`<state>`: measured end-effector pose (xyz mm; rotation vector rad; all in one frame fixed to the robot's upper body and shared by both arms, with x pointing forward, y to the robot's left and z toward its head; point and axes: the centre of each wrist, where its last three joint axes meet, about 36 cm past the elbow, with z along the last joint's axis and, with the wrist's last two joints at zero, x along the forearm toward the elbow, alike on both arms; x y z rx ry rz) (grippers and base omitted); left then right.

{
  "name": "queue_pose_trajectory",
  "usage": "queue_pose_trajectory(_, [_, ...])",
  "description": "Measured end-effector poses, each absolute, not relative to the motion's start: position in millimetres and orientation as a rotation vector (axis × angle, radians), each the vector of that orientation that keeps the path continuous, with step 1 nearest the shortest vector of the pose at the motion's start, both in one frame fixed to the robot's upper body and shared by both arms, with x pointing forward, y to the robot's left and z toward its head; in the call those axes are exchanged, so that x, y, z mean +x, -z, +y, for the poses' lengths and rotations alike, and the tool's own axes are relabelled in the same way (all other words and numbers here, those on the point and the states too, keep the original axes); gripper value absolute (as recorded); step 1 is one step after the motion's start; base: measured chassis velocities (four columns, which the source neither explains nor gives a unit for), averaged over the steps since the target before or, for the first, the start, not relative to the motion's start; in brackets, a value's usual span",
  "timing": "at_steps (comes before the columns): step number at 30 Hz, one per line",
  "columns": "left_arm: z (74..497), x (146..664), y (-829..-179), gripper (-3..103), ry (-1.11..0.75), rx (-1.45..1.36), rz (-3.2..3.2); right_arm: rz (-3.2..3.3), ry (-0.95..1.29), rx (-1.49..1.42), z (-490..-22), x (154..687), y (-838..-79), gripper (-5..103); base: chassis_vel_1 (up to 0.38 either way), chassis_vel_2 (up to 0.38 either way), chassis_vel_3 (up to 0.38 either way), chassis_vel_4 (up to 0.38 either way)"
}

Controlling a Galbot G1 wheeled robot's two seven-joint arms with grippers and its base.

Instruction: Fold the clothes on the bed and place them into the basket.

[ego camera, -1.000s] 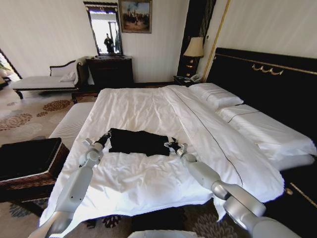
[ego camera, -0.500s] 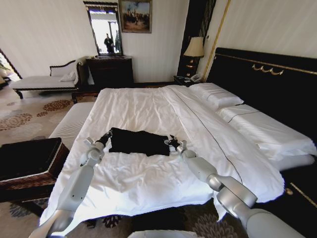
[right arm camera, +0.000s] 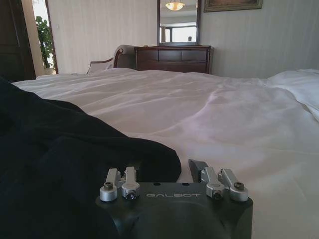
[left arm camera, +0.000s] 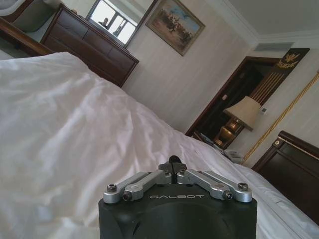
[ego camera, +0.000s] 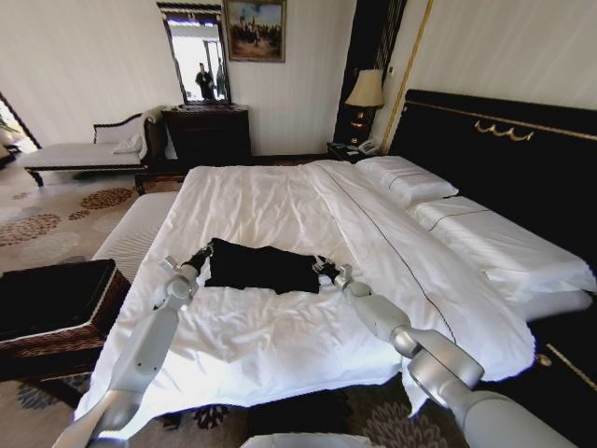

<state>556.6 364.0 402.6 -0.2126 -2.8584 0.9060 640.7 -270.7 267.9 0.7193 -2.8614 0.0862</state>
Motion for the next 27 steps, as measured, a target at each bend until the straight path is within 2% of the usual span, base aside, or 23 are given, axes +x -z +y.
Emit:
queue_pose_trajectory(6, [362.5,556.7,-402.1,0,-0.912,-0.216,-2.857,-2.863,-0.090,0.737,-263.5,643.2,-268.8,52,0.000,0.000,0.000,0.000])
queue_pose_trajectory(7, [362.1,556.2,-401.5,0,-0.912,-0.217,-2.856,-2.864,-0.091,0.737,-262.4,643.7,-269.2,63,0.000,0.000,0.000,0.000])
queue_pose_trajectory(9, [362.1,555.9,-401.0,0,-0.912,-0.216,-2.855,-2.865,-0.091,0.737,-261.7,643.9,-269.3,63,0.000,0.000,0.000,0.000])
queue_pose_trajectory(10, [361.9,555.5,-400.6,0,-0.912,-0.217,-2.855,-2.865,-0.091,0.739,-260.9,644.2,-269.5,74,0.000,0.000,0.000,0.000])
queue_pose_trajectory(13, [362.3,555.2,-400.9,0,-0.911,-0.217,-2.856,-2.865,-0.090,0.741,-260.0,644.5,-269.8,74,0.000,0.000,0.000,0.000])
queue_pose_trajectory(14, [362.8,555.2,-401.2,0,-0.910,-0.217,-2.856,-2.866,-0.090,0.741,-260.0,644.7,-270.1,67,0.000,0.000,0.000,0.000])
queue_pose_trajectory(15, [363.9,555.1,-402.1,0,-0.909,-0.216,-2.858,-2.866,-0.090,0.741,-259.9,645.0,-270.4,67,0.000,0.000,0.000,0.000])
queue_pose_trajectory(16, [364.5,555.0,-402.7,0,-0.910,-0.216,-2.860,-2.866,-0.090,0.741,-259.9,645.1,-270.5,56,0.000,0.000,0.000,0.000])
queue_pose_trajectory(18, [365.0,555.0,-403.2,0,-0.911,-0.216,-2.860,-2.867,-0.089,0.740,-260.0,645.2,-270.6,56,0.000,0.000,0.000,0.000])
queue_pose_trajectory(19, [365.2,555.1,-403.6,0,-0.913,-0.216,-2.861,-2.867,-0.089,0.740,-260.1,645.2,-270.7,45,0.000,0.000,0.000,0.000])
queue_pose_trajectory(22, [365.3,555.1,-403.8,0,-0.914,-0.216,-2.861,-2.867,-0.088,0.740,-260.4,645.2,-270.7,45,0.000,0.000,0.000,0.000])
queue_pose_trajectory(23, [365.1,555.1,-403.8,0,-0.915,-0.217,-2.861,-2.867,-0.087,0.744,-260.5,645.2,-270.8,34,0.000,0.000,0.000,0.000])
queue_pose_trajectory(24, [364.6,555.2,-403.8,0,-0.916,-0.218,-2.861,-2.869,-0.084,0.756,-260.5,644.8,-270.4,34,0.000,0.000,0.000,0.000])
queue_pose_trajectory(25, [364.0,555.2,-404.1,0,-0.917,-0.220,-2.862,-2.872,-0.081,0.768,-260.6,643.9,-269.6,24,0.000,0.000,0.000,0.000])
queue_pose_trajectory(27, [363.5,555.2,-404.4,0,-0.916,-0.223,-2.862,-2.874,-0.079,0.779,-260.8,642.7,-268.7,24,0.000,0.000,0.000,0.000])
